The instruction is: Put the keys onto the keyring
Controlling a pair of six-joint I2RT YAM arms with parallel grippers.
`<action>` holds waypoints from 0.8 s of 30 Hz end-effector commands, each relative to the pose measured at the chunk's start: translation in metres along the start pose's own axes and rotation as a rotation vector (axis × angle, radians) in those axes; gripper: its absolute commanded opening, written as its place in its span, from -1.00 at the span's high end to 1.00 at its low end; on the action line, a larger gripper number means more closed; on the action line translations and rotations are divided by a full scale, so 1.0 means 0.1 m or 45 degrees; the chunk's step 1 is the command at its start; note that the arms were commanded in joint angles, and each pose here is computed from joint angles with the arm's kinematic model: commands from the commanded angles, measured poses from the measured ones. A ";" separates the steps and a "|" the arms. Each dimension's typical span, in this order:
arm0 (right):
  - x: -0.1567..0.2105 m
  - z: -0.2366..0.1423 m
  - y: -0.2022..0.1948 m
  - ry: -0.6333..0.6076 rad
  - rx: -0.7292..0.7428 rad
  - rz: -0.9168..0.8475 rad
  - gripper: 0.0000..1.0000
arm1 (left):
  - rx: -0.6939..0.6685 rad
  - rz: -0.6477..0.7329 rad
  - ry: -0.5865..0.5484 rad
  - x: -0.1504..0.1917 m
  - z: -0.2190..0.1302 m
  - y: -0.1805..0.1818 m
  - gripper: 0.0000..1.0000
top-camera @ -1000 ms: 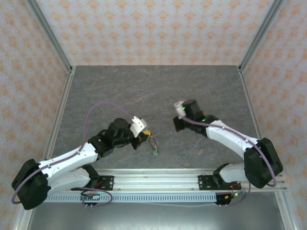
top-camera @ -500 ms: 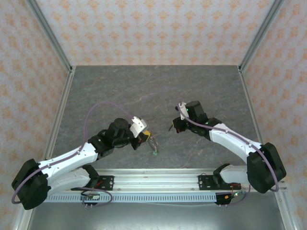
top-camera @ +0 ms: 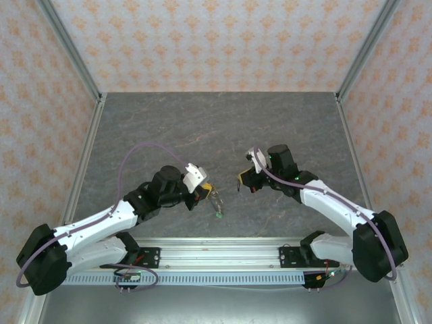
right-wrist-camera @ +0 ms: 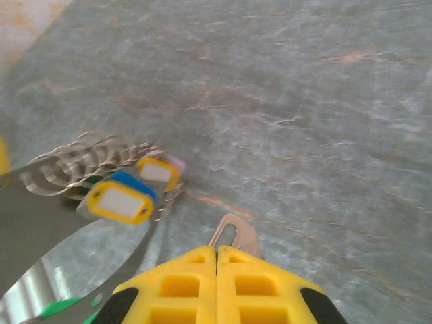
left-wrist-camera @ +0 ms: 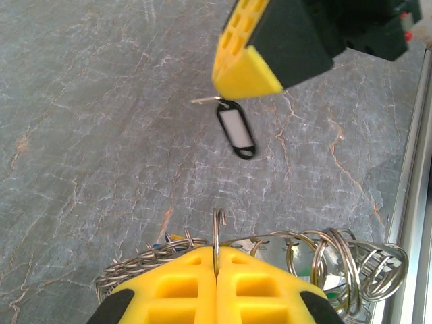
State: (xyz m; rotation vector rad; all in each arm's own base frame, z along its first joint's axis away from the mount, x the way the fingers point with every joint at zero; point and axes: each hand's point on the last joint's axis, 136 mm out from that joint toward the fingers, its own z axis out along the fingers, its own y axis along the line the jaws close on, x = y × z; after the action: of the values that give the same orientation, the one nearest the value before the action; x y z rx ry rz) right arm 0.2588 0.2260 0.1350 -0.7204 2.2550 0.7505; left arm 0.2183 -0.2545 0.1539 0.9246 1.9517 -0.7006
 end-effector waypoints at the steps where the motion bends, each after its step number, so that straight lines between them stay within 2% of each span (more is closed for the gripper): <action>1: 0.18 -0.21 -0.81 0.240 0.729 -0.157 1.00 | -0.011 0.015 -0.070 -0.24 -0.02 0.03 1.00; 2: 0.17 -0.29 -0.88 0.273 0.807 -0.135 1.00 | -0.010 0.015 -0.069 -0.24 -0.02 0.02 1.00; 3: 0.15 -0.28 -0.76 0.276 0.682 -0.037 1.00 | -0.007 0.014 -0.064 -0.24 -0.03 0.02 1.00; 4: 0.14 -0.15 -0.34 0.251 0.265 0.061 1.00 | -0.005 0.014 -0.065 -0.24 -0.03 0.02 1.00; 5: 0.05 -0.14 0.15 0.167 -0.171 0.066 1.00 | -0.005 0.014 -0.068 -0.23 -0.02 0.02 1.00; 6: -0.05 -0.20 0.52 0.053 -0.448 0.011 1.00 | -0.006 0.016 -0.074 -0.23 -0.02 0.02 1.00; 7: -0.21 -0.22 0.62 -0.099 -0.490 -0.012 1.00 | -0.004 0.018 -0.072 -0.23 -0.01 0.02 1.00; 8: -0.29 -0.17 0.40 -0.199 -0.318 0.022 1.00 | -0.004 0.018 -0.063 -0.22 -0.01 0.02 1.00; 9: -0.22 -0.11 -0.08 -0.171 0.061 0.039 1.00 | -0.004 0.016 -0.054 -0.23 -0.01 0.02 1.00; 10: -0.02 -0.17 -0.60 -0.040 0.487 0.024 1.00 | -0.003 0.014 -0.056 -0.24 -0.01 0.02 1.00; 11: 0.19 -0.27 -0.94 0.128 0.750 0.000 1.00 | -0.005 0.012 -0.064 -0.24 -0.01 0.02 1.00; 12: 0.34 -0.39 -1.14 0.325 0.925 -0.013 1.00 | -0.007 0.005 -0.076 -0.24 -0.02 0.02 1.00; 13: 0.38 -0.44 -1.18 0.431 0.974 0.001 1.00 | -0.010 0.001 -0.081 -0.24 -0.02 0.03 1.00; 14: 0.40 -0.42 -1.15 0.484 0.956 0.055 1.00 | -0.008 -0.001 -0.081 -0.24 -0.03 0.02 1.00; 15: 0.40 -0.25 -0.90 0.481 0.716 0.115 1.00 | -0.006 0.001 -0.083 -0.25 -0.03 0.02 1.00; 16: 0.33 -0.07 -0.49 0.423 0.360 0.131 1.00 | -0.010 0.005 -0.086 -0.25 -0.04 0.02 1.00; 17: 0.15 0.02 -0.04 0.276 0.015 0.100 1.00 | -0.010 0.015 -0.085 -0.24 -0.03 0.02 1.00; 18: -0.01 0.03 0.19 0.110 -0.151 0.101 1.00 | -0.012 0.023 -0.078 -0.24 -0.03 0.02 1.00; 19: -0.17 0.02 0.20 -0.049 -0.164 0.105 1.00 | -0.013 0.029 -0.066 -0.23 -0.03 0.03 1.00; 20: -0.27 -0.01 0.08 -0.158 -0.074 0.097 1.00 | -0.014 0.037 -0.055 -0.24 -0.03 0.03 1.00; 22: -0.35 -0.14 -0.02 -0.215 0.046 0.025 1.00 | -0.015 0.038 -0.050 -0.23 -0.05 0.02 1.00; 24: -0.41 -0.23 0.05 -0.257 0.027 -0.051 1.00 | -0.024 0.024 -0.076 -0.23 -0.06 0.03 1.00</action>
State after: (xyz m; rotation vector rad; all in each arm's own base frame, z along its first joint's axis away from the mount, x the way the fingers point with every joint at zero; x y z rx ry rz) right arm 0.2617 0.2112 0.1329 -0.6104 2.2880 0.6834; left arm 0.2192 -0.2553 0.1508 0.9332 1.9706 -0.6946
